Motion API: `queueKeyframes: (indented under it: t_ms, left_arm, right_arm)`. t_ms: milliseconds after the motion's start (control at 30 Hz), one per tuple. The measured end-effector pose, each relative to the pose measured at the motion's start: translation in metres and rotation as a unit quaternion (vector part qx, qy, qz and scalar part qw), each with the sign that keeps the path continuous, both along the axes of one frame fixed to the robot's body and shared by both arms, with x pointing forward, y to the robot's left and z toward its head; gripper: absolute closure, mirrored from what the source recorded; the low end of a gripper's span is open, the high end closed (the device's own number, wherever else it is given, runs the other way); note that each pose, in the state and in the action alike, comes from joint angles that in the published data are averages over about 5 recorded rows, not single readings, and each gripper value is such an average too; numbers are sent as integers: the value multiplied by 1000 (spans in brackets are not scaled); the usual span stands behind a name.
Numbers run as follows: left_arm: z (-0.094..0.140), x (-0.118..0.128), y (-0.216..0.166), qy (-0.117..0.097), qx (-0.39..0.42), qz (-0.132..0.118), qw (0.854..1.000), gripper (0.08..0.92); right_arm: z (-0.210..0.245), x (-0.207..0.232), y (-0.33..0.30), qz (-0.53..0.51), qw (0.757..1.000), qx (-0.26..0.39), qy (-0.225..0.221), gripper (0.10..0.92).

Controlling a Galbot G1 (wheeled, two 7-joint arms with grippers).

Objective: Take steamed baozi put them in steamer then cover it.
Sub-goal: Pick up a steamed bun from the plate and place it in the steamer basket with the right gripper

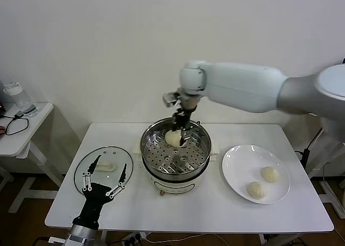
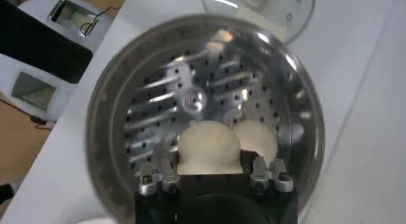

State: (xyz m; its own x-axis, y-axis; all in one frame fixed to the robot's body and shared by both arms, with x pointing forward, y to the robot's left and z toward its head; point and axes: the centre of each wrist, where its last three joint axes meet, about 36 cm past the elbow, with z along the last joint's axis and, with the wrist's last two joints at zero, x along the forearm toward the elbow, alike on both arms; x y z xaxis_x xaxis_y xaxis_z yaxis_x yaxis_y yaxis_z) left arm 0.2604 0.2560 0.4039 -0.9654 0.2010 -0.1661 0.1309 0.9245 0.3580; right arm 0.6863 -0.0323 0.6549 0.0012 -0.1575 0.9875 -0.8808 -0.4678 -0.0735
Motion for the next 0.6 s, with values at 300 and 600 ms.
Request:
queueKeyframes:
  t_ms: [300, 600]
  left_arm:
    - [-1, 1, 2, 0, 1, 2, 1000, 177]
    - [-1, 2, 5, -3, 4, 5, 1000, 177]
  right_arm:
    - [-25, -5, 33, 10, 1000, 0, 6, 369]
    - [-41, -8, 52, 17, 1000, 1, 9, 368]
